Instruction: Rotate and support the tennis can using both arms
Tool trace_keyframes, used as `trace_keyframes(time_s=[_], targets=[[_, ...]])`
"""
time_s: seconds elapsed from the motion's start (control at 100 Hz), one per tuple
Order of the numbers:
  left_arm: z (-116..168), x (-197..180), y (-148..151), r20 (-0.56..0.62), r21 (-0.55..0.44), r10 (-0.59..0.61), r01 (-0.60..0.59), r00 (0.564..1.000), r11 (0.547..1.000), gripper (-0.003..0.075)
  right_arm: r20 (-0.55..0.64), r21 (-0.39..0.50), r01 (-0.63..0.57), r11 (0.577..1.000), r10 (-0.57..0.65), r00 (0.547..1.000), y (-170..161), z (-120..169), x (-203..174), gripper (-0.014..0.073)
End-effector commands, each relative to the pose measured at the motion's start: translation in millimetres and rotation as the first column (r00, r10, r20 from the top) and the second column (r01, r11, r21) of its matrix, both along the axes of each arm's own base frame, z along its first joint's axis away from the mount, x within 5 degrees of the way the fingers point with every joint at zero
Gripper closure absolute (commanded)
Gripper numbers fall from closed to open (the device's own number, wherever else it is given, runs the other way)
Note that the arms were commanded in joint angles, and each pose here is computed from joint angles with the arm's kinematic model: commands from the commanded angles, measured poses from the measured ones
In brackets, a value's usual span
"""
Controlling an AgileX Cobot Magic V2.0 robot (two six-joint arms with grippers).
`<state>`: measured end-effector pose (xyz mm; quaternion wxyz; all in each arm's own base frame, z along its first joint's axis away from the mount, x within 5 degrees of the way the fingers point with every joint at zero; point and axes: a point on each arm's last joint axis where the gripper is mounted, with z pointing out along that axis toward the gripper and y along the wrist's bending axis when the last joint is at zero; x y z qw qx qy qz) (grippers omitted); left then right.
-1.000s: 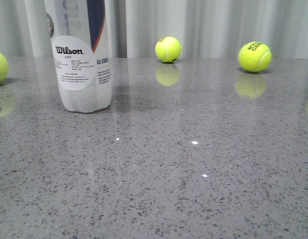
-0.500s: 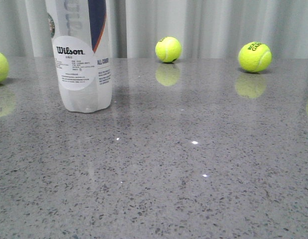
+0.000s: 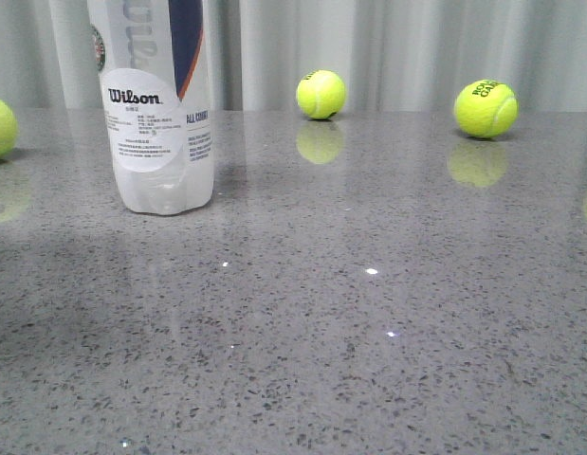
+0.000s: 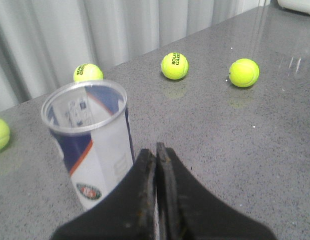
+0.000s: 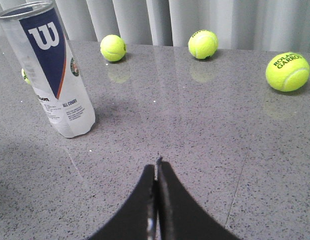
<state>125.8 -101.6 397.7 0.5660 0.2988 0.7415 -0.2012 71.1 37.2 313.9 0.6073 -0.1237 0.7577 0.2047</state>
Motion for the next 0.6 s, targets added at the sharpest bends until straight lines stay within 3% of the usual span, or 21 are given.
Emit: trace_keyframes(time_s=[0.0, 0.25, 0.59], targets=[[0.9, -11.6, 9.5, 0.096, -0.100, 0.023, -0.014, 0.995, 0.995, 0.0741, 0.104, 0.035, -0.004, 0.999, 0.000, 0.995, 0.0, 15.9, 0.0, 0.0651], [-40.7, -36.6, 39.8, 0.147, -0.184, 0.132, -0.104, 0.980, 0.977, 0.0741, 0.103, 0.034, -0.004, 0.999, 0.000, 0.995, 0.1, 15.9, 0.2, 0.0651], [-84.8, -54.2, 55.8, 0.129, -0.176, 0.176, -0.152, 0.976, 0.973, 0.0741, 0.103, 0.034, -0.004, 0.999, 0.000, 0.995, 0.1, 15.9, 0.2, 0.0651]])
